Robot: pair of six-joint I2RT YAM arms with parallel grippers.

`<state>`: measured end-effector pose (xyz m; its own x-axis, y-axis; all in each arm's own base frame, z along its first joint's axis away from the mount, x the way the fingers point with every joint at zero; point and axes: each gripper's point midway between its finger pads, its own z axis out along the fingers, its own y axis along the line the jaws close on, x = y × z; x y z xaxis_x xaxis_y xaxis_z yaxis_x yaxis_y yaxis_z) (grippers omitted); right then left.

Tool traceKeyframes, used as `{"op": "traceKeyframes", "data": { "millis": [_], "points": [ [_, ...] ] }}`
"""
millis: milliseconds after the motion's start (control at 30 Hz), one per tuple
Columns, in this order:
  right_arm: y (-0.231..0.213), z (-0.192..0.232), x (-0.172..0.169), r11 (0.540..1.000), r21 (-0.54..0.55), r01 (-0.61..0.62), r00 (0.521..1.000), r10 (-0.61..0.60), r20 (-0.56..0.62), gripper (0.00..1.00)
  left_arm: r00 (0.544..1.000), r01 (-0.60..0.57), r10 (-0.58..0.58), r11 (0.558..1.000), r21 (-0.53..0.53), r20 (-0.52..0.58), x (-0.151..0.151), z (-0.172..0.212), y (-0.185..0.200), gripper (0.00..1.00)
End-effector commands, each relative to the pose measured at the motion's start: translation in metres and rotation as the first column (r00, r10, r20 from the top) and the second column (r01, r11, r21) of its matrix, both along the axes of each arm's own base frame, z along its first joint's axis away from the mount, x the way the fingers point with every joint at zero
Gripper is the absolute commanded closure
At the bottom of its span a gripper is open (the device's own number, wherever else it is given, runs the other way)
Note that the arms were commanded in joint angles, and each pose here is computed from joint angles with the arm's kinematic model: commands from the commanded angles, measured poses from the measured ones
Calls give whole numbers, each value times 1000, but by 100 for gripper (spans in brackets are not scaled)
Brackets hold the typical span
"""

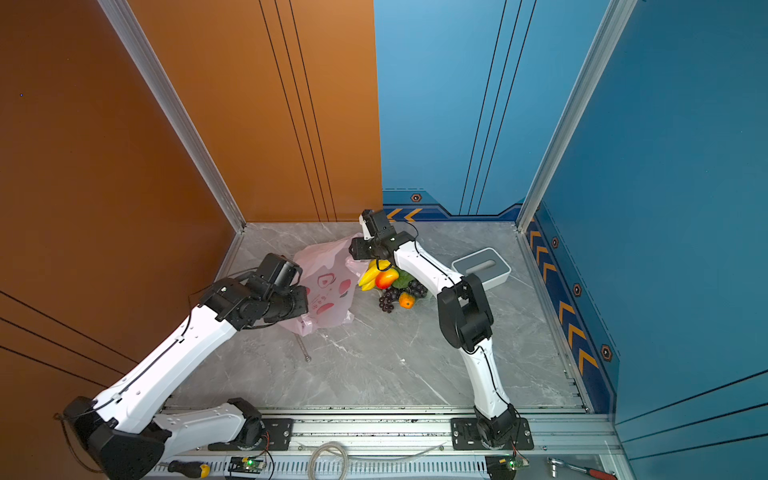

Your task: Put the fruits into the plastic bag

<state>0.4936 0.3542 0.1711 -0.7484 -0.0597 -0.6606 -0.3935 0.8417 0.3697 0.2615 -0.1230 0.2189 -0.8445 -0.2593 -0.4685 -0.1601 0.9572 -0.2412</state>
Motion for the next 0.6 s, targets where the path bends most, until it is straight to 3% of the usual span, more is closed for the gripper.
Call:
{"op": "traceKeyframes", "data": {
  "millis": [0,33,67,300,567],
  "points": [
    [-16,54,-8,999,-27,34,997,-32,74,21,1000,15,-14,999,-43,29,4,3,-4,100],
    [-23,58,-10,997,-56,51,996,-47,75,16,999,16,-15,999,-50,28,5,2,-5,100],
    [-32,75,-15,995,-66,72,993,-65,94,1,999,19,-17,998,-55,32,6,2,-6,100],
    [-81,120,-48,980,-130,150,986,-139,91,0,998,38,-33,996,-83,59,10,4,-8,100],
    [-137,163,-94,965,-96,244,970,-244,17,2,996,41,-32,993,-109,85,10,5,-6,100]
  ]
}}
